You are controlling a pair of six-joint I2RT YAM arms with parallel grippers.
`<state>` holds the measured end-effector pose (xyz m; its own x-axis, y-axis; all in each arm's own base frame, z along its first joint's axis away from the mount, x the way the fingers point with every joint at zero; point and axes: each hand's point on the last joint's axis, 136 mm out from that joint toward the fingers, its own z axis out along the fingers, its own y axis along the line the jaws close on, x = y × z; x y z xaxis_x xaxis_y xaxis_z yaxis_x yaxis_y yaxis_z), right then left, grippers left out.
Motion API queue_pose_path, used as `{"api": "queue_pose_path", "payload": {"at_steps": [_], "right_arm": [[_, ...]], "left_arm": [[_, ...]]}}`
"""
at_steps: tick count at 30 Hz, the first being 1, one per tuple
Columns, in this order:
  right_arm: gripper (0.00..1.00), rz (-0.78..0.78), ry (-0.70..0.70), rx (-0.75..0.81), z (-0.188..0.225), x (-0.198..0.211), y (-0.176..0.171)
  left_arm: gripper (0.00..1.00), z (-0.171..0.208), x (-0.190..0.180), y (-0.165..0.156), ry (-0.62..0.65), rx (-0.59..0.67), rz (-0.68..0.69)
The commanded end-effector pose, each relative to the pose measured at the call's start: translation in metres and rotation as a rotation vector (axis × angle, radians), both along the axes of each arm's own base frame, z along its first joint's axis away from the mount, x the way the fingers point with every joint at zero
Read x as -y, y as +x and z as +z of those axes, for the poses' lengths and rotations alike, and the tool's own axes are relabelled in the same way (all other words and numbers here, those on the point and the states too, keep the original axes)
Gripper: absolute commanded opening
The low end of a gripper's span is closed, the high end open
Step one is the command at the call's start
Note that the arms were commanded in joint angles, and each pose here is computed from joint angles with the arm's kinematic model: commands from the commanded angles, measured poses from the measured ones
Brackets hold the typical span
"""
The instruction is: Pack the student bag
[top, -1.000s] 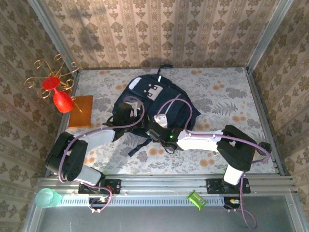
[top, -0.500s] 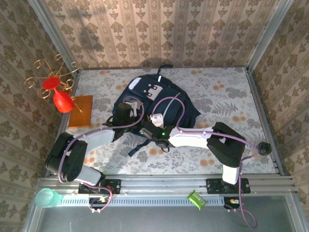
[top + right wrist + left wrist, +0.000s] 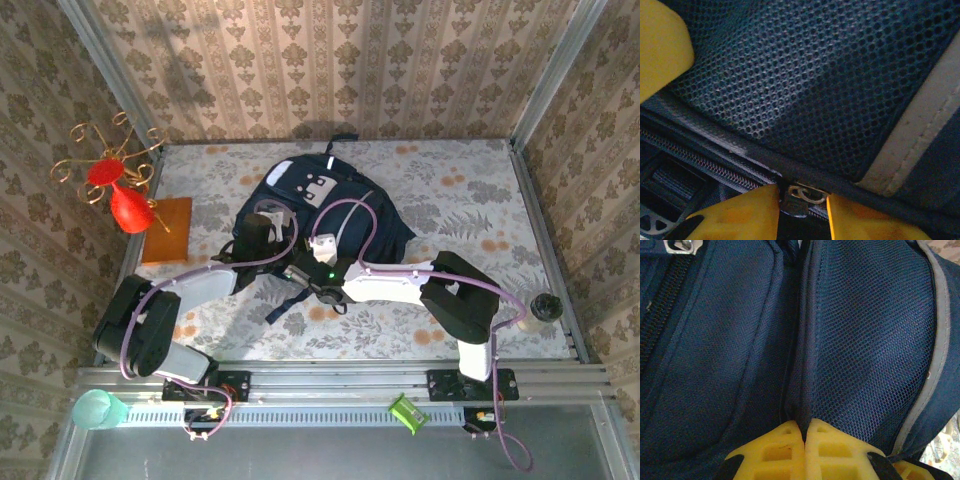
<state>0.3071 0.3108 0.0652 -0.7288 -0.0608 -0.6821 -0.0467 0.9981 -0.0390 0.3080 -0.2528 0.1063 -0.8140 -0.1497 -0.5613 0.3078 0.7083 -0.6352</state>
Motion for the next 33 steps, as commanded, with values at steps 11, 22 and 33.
{"api": "queue_pose_path", "payload": {"at_steps": [11,22,33], "right_arm": [[0.24,-0.064,0.002,0.073,0.025,0.023,0.004],[0.12,-0.052,0.046,0.037,0.011,0.021,0.009],[0.0,-0.058,0.153,0.008,0.018,0.035,-0.003]], "left_arm": [[0.0,-0.005,-0.008,-0.007,0.002,-0.026,-0.001],[0.0,-0.003,-0.008,-0.007,-0.003,-0.027,-0.002],[0.0,-0.009,-0.019,-0.004,0.023,-0.026,0.033]]}}
